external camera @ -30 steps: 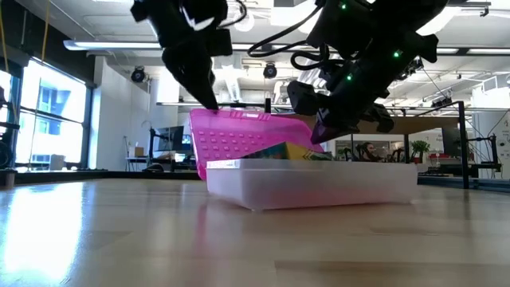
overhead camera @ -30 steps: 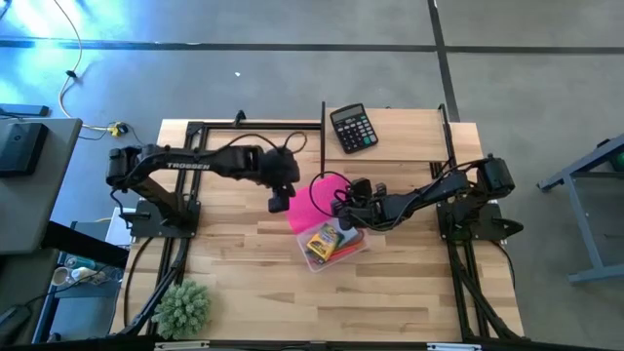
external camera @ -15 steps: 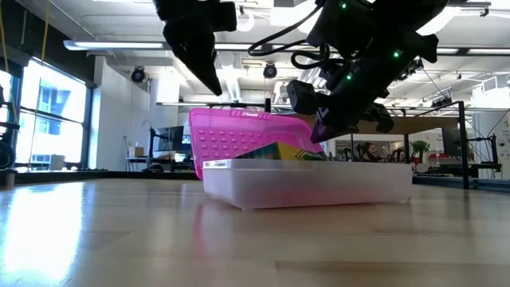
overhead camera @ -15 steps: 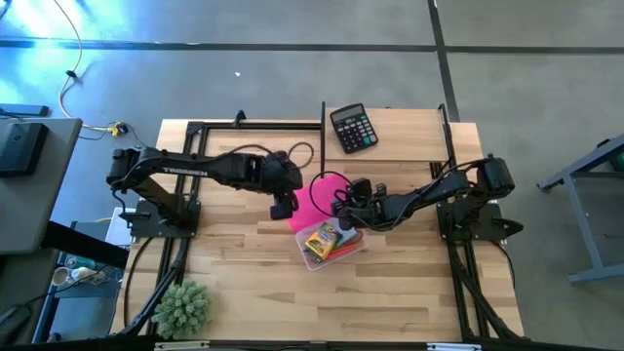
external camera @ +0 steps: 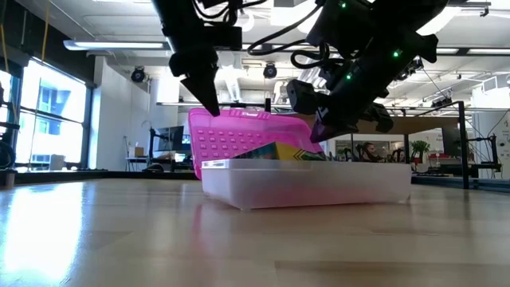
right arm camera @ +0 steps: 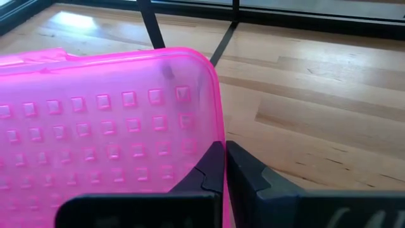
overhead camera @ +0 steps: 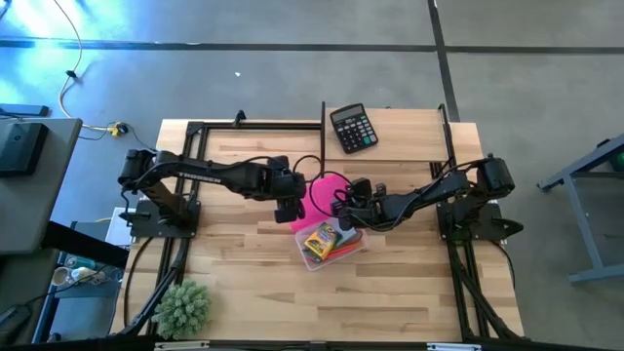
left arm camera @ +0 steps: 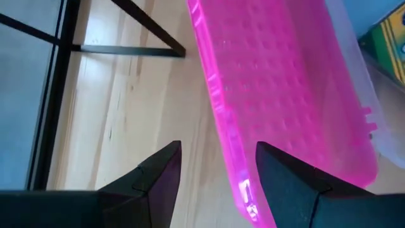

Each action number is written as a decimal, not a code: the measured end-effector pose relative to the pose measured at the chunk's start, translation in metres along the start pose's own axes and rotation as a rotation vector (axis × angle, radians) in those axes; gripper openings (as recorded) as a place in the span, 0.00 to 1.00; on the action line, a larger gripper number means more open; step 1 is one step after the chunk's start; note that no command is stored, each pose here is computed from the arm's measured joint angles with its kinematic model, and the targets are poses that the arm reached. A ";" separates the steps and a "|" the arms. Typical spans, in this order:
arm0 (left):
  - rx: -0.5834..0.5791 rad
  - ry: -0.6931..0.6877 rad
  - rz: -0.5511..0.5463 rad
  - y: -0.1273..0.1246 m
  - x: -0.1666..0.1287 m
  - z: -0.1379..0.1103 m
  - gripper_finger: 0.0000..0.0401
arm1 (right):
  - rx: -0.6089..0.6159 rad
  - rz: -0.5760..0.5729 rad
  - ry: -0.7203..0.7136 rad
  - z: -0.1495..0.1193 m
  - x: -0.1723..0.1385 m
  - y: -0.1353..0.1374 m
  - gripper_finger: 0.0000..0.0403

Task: Pack school essentials
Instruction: Close the supply box

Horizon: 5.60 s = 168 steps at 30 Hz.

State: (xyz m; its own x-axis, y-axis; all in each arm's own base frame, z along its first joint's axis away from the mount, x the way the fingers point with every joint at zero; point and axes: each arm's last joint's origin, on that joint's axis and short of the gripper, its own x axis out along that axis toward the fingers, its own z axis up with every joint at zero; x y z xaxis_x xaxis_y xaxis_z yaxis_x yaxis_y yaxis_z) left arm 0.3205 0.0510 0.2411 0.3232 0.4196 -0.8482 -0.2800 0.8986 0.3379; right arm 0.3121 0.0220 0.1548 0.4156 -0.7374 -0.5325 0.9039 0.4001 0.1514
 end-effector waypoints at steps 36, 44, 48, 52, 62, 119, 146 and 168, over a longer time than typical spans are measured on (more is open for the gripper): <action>0.076 0.016 0.032 -0.004 -0.001 -0.002 0.04 | -0.017 0.008 -0.005 0.001 0.000 0.001 0.05; 0.104 0.018 0.059 -0.003 -0.001 -0.002 0.04 | -0.031 -0.002 -0.006 0.002 -0.002 -0.001 0.17; 0.107 0.023 0.071 -0.003 -0.001 -0.002 0.04 | -0.051 0.015 -0.001 0.008 -0.007 -0.001 0.19; 0.133 0.024 0.077 -0.003 -0.001 -0.002 0.04 | -0.042 0.045 -0.009 0.014 -0.014 0.000 0.20; 0.228 0.022 0.118 -0.002 -0.001 -0.001 0.03 | -0.093 0.116 -0.062 0.031 -0.043 -0.001 0.20; 0.356 -0.094 0.232 -0.035 -0.018 0.005 0.03 | -0.436 0.803 0.420 0.109 0.024 -0.052 0.20; 0.320 -0.111 0.276 -0.040 -0.021 0.005 0.04 | -0.467 0.663 0.486 0.105 0.027 -0.066 0.20; 0.293 -0.149 0.276 -0.042 -0.022 0.009 0.04 | -0.485 0.936 0.487 0.102 0.014 -0.048 0.20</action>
State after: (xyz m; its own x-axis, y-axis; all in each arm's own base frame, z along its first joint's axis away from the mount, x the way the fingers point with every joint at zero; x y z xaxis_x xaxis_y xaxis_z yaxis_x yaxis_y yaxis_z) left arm 0.3326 0.0054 0.2496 0.4052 0.6443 -0.6486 -0.1127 0.7393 0.6639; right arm 0.2850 -0.0630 0.2250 0.7225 0.2025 -0.6611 0.0861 0.9223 0.3766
